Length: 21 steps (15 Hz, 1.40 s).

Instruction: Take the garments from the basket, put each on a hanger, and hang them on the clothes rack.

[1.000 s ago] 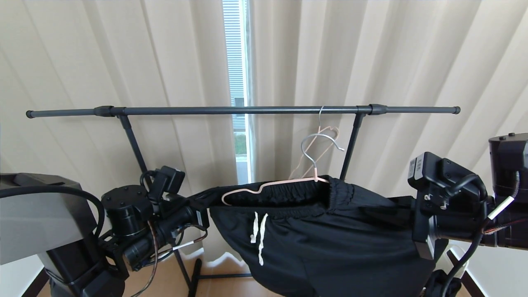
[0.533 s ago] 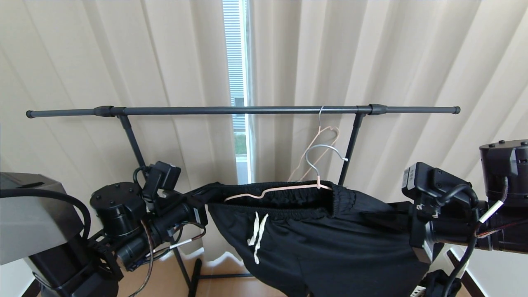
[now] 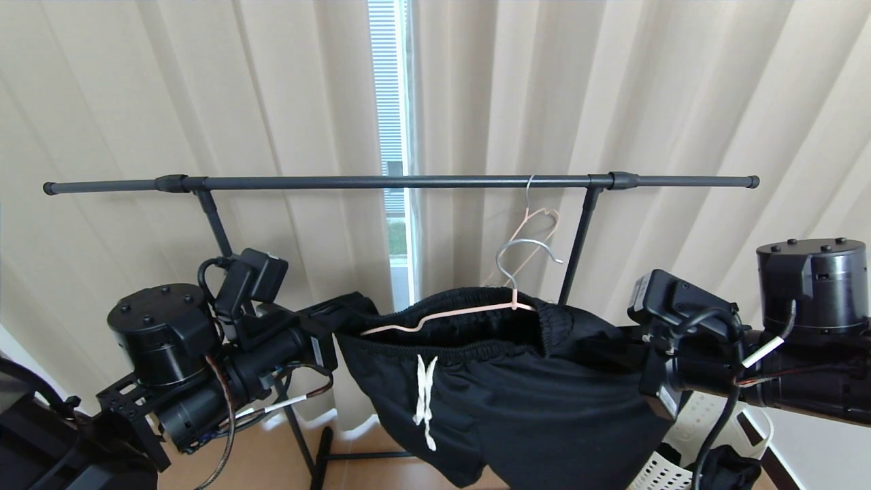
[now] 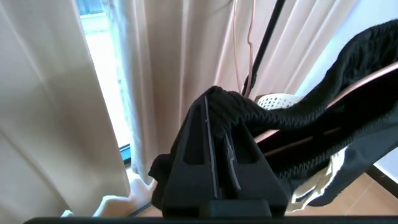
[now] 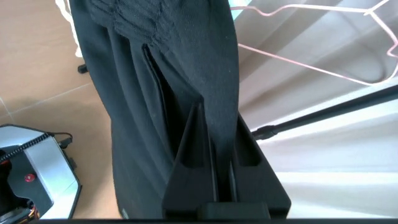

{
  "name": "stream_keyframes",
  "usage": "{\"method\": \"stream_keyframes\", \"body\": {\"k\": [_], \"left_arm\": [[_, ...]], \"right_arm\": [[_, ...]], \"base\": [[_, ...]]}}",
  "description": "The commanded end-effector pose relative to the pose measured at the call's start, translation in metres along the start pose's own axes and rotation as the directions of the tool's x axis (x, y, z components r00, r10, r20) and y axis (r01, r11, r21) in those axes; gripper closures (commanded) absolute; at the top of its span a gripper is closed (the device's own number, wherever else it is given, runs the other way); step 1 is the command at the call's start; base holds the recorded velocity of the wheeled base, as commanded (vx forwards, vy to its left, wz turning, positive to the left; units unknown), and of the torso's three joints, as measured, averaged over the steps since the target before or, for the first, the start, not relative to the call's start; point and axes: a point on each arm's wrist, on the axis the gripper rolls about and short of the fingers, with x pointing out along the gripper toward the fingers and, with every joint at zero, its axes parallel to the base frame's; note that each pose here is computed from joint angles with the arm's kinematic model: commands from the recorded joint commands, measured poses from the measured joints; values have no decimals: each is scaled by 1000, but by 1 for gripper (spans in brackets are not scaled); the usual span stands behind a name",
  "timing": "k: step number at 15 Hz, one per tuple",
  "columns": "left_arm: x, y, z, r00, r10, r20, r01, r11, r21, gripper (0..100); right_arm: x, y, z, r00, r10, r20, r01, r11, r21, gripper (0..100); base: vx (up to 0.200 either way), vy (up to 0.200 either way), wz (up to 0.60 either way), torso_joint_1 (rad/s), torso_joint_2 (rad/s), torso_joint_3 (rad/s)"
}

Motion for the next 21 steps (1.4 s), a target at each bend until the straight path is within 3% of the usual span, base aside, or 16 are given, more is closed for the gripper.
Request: {"method": "stream_keyframes", "body": {"k": [1, 3, 4, 6, 8, 16, 20, 21], "left_arm": [[-2, -9, 7, 1000, 0, 5, -1, 1000, 5, 100], [-2, -12, 7, 1000, 6, -1, -6, 1000, 5, 100], [-3, -14, 12, 997, 59, -49, -58, 998, 22, 100], [-3, -16, 15, 991, 100, -87, -98, 995, 32, 100], [-4, -20, 19, 988, 114, -108, -111, 993, 34, 100], [-6, -6, 35, 983, 169, -77, -168, 986, 24, 100], [-15, -11, 48, 980, 162, -114, -166, 986, -28, 100], [-18, -25, 54, 980, 116, -160, -129, 989, -75, 100]], "right_arm": [[14, 6, -3, 1000, 21, -21, -21, 1000, 0, 100], [16, 7, -3, 1000, 15, -20, -15, 1000, 4, 100], [18, 10, 0, 999, -37, -2, 37, 999, 18, 100], [19, 14, 4, 999, -50, 20, 50, 999, 7, 100], [25, 21, -1, 998, -57, -16, 57, 998, -2, 100], [38, 26, -18, 994, -93, -59, 90, 995, -45, 100], [46, 25, -22, 992, -92, -83, 89, 995, -40, 100], [54, 26, -22, 988, -122, -96, 119, 992, -43, 100]], "base": [[0, 0, 0, 0, 0, 0], [0, 0, 0, 0, 0, 0], [0, 0, 0, 0, 0, 0], [0, 0, 0, 0, 0, 0], [0, 0, 0, 0, 0, 0], [0, 0, 0, 0, 0, 0], [0, 0, 0, 0, 0, 0], [0, 0, 0, 0, 0, 0]]}}
